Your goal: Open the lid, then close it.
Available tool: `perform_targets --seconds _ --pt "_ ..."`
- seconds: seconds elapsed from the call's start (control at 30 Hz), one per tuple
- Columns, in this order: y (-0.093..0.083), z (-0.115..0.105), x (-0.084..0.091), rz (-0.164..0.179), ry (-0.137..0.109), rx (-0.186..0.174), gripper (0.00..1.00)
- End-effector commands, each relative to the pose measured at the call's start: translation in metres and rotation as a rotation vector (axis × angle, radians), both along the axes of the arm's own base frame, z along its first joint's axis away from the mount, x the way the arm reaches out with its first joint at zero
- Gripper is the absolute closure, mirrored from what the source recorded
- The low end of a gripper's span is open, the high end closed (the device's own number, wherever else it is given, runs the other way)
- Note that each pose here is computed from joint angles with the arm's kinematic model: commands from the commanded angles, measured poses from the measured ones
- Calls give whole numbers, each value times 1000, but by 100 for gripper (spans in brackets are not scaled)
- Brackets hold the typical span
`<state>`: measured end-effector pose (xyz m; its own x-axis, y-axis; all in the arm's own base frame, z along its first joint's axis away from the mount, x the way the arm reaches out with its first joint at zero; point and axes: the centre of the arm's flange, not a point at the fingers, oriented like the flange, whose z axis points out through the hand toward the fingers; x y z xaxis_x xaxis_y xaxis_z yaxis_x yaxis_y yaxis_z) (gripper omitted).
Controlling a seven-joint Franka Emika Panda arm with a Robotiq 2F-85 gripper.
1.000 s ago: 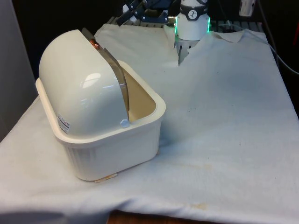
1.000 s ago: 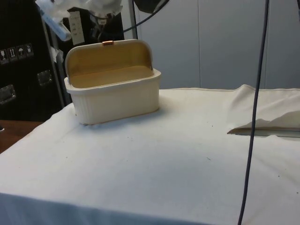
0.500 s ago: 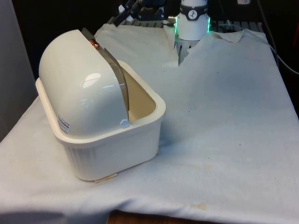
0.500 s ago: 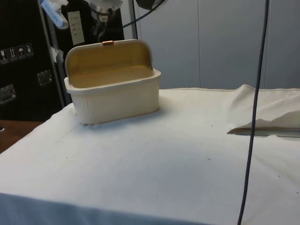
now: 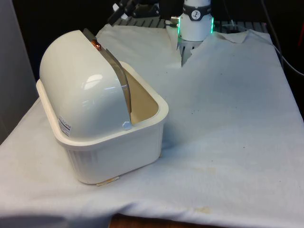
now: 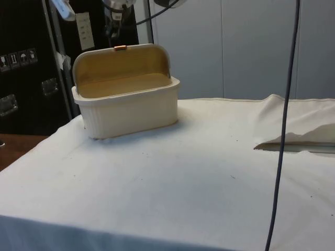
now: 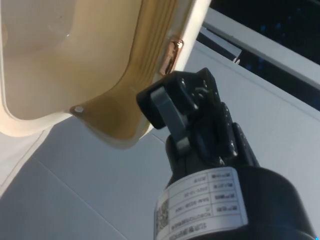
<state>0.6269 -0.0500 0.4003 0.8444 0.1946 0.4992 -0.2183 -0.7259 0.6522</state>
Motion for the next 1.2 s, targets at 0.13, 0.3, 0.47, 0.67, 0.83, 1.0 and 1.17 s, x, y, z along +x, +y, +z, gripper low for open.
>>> perform_targets --seconds 0.13,0.3,0.47,0.67,0.83,1.0,1.17 --pt "-9 7 4 5 -4 36 100" --pt "-12 9 4 19 -6 29 100" --pt "-14 10 4 41 6 11 100" --pt "-13 11 4 61 25 -16 100" --pt "-12 10 4 80 44 -44 100" --pt "-13 8 4 97 68 -71 100" --pt "-13 6 4 116 90 -101 100"
